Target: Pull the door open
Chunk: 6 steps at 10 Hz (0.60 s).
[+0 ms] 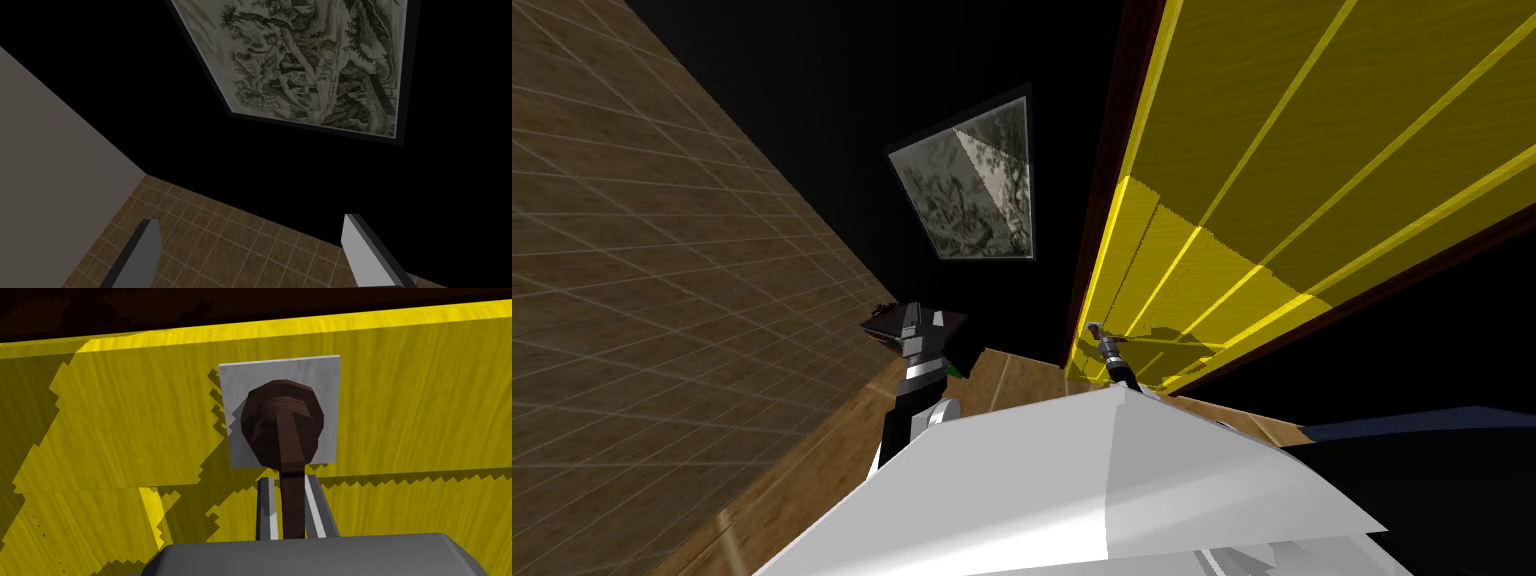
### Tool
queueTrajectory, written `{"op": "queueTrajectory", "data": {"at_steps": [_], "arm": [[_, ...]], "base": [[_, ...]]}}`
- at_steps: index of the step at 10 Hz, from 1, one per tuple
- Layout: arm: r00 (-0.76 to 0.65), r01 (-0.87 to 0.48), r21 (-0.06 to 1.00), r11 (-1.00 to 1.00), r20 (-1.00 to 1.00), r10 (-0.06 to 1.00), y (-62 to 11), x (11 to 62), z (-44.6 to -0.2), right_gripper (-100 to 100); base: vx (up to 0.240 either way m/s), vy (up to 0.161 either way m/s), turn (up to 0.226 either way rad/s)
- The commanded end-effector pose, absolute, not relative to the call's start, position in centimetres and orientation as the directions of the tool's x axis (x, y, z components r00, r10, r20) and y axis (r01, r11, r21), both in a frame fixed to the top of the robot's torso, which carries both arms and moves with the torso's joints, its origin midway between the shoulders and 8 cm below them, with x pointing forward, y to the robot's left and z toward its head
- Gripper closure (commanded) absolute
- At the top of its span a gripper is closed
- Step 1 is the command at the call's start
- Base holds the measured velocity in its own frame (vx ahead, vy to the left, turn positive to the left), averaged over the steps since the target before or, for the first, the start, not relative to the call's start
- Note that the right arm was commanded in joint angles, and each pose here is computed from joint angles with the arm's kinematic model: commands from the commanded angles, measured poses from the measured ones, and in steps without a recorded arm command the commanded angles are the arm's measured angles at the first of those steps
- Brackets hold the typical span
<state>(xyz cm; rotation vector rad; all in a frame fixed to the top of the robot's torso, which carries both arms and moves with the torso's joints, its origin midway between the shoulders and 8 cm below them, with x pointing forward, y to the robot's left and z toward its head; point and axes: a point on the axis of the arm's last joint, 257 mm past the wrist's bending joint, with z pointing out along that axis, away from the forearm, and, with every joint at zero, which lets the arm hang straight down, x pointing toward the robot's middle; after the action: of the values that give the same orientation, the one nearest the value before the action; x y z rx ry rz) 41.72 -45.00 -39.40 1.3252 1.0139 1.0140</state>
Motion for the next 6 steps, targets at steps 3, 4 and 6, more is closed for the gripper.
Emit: {"op": "queueTrajectory", "data": {"at_steps": [3, 4, 6], "arm": [[0.238, -0.001, 1.000, -0.003, 0.003, 0.971, -44.64, 41.99, -39.29, 100], [0.233, -0.001, 1.000, -0.003, 0.003, 0.972, -44.60, 42.05, -39.27, 100], [0.231, -0.002, 1.000, -0.003, 0.003, 0.973, -44.54, 42.16, -39.23, 100]], "base": [[-0.250, -0.066, 0.183], [-0.265, -0.050, 0.140], [-0.181, -0.020, 0.074]]}}
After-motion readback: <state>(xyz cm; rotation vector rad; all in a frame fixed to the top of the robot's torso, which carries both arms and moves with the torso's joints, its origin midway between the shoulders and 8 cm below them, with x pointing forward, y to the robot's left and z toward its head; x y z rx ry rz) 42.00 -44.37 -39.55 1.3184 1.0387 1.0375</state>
